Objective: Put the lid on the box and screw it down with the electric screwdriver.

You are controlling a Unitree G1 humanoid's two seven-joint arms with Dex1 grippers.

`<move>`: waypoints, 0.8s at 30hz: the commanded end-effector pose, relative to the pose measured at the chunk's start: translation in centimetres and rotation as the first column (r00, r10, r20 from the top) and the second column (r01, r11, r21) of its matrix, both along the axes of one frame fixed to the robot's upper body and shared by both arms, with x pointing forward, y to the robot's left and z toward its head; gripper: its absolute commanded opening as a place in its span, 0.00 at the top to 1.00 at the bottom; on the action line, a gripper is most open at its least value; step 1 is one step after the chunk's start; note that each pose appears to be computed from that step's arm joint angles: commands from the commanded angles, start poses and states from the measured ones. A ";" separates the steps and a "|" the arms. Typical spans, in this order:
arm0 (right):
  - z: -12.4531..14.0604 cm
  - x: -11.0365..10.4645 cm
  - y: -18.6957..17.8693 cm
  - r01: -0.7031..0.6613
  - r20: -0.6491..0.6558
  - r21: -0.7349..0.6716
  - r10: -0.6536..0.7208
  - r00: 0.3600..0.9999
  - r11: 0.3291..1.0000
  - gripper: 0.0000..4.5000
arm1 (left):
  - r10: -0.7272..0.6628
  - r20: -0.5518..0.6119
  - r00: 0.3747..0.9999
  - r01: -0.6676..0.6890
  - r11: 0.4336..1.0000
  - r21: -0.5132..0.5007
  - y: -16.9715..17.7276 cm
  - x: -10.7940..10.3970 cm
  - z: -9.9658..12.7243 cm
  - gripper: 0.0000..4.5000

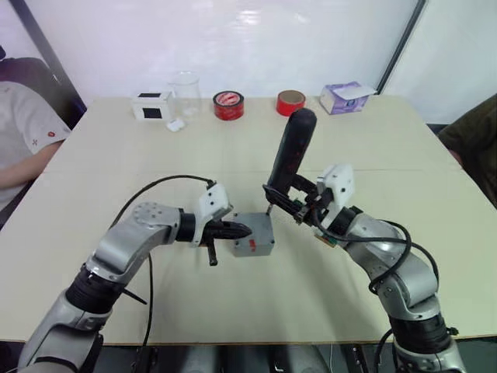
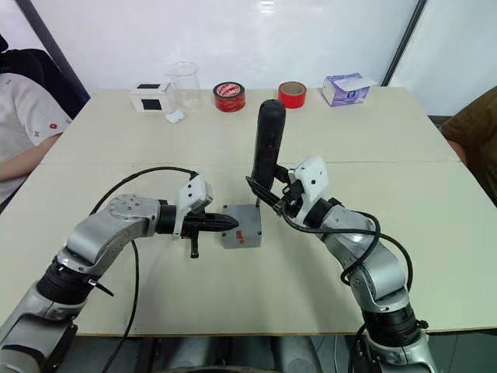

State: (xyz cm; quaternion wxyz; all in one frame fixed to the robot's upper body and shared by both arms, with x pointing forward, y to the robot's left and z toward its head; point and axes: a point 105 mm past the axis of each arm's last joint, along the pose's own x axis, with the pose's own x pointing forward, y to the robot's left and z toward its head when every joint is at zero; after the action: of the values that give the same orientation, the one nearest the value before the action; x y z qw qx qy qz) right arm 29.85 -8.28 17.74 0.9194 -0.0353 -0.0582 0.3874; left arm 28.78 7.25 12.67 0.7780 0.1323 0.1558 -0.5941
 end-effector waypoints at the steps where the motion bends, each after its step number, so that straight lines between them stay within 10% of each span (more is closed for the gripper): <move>1: -5.5 1.2 -1.1 0.081 -0.232 -0.098 -0.102 0.967 0.992 0.61 | 0.007 0.007 1.000 -0.007 1.000 0.010 0.1 0.0 -0.2 1.00; 24: -5.2 1.2 -1.0 0.057 -0.346 -0.173 -0.114 0.931 0.983 0.61 | 0.024 -0.008 1.000 -0.023 0.994 0.109 1.3 -0.2 -3.8 1.00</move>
State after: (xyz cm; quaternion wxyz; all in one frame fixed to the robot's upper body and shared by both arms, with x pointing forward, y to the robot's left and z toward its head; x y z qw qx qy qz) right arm 30.97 -8.19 17.82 0.9254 -0.0272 0.0235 0.3772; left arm 28.76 7.67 11.31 0.7778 0.1666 0.1432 -0.5889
